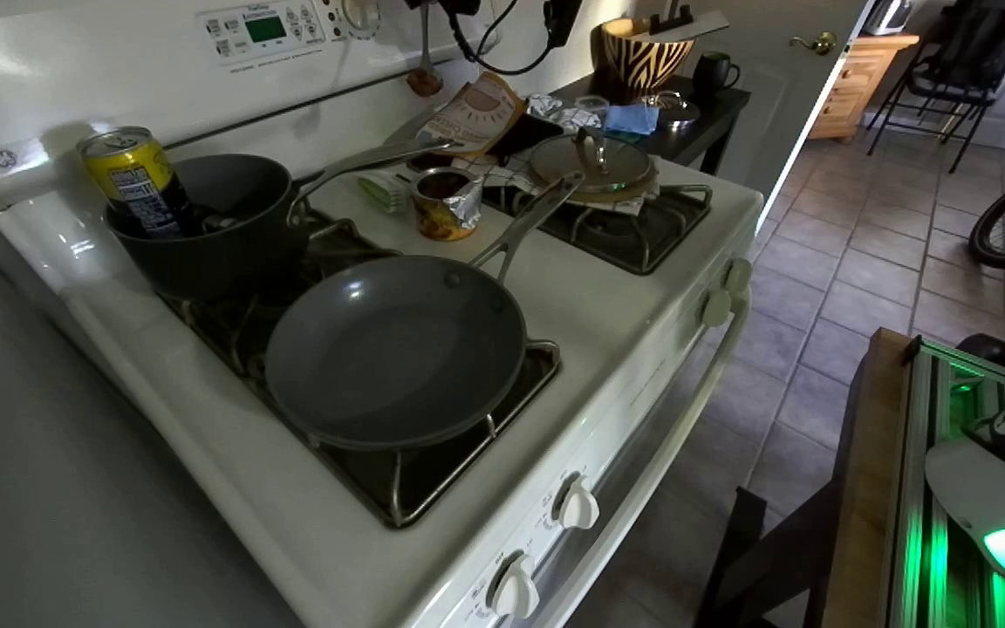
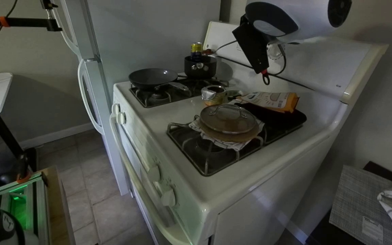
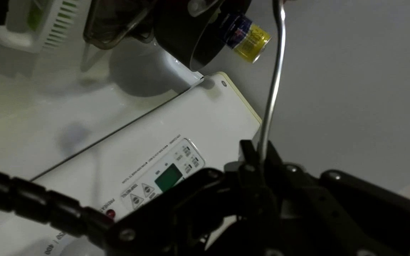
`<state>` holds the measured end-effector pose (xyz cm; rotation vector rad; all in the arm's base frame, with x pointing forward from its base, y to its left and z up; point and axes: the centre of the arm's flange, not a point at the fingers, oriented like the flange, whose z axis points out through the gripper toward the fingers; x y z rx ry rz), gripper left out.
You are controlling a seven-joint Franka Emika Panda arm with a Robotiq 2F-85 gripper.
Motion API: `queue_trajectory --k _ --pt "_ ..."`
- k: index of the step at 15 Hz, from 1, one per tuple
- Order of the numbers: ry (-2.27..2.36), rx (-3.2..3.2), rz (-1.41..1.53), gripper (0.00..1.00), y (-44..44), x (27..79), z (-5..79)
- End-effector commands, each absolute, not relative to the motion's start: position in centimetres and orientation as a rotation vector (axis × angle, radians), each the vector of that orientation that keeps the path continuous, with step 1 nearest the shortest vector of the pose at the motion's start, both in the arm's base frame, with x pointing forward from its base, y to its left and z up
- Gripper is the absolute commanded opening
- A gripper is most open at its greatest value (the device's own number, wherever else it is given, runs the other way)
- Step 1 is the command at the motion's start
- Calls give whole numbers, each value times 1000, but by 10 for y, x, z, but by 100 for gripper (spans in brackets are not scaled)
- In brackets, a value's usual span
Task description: Put a spoonful of the tin's content onto the pan
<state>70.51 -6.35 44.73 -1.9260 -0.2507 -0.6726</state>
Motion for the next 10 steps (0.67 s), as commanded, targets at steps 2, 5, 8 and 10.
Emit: queue_trajectory --k 2,5,8,10 --pt "-292 -1888 -649 2 -35 701 467" --pt "-330 -1863 -610 2 -6 699 469" --pt "-390 -1835 -526 2 25 692 465" --pt "-429 -1817 -469 2 43 686 462"
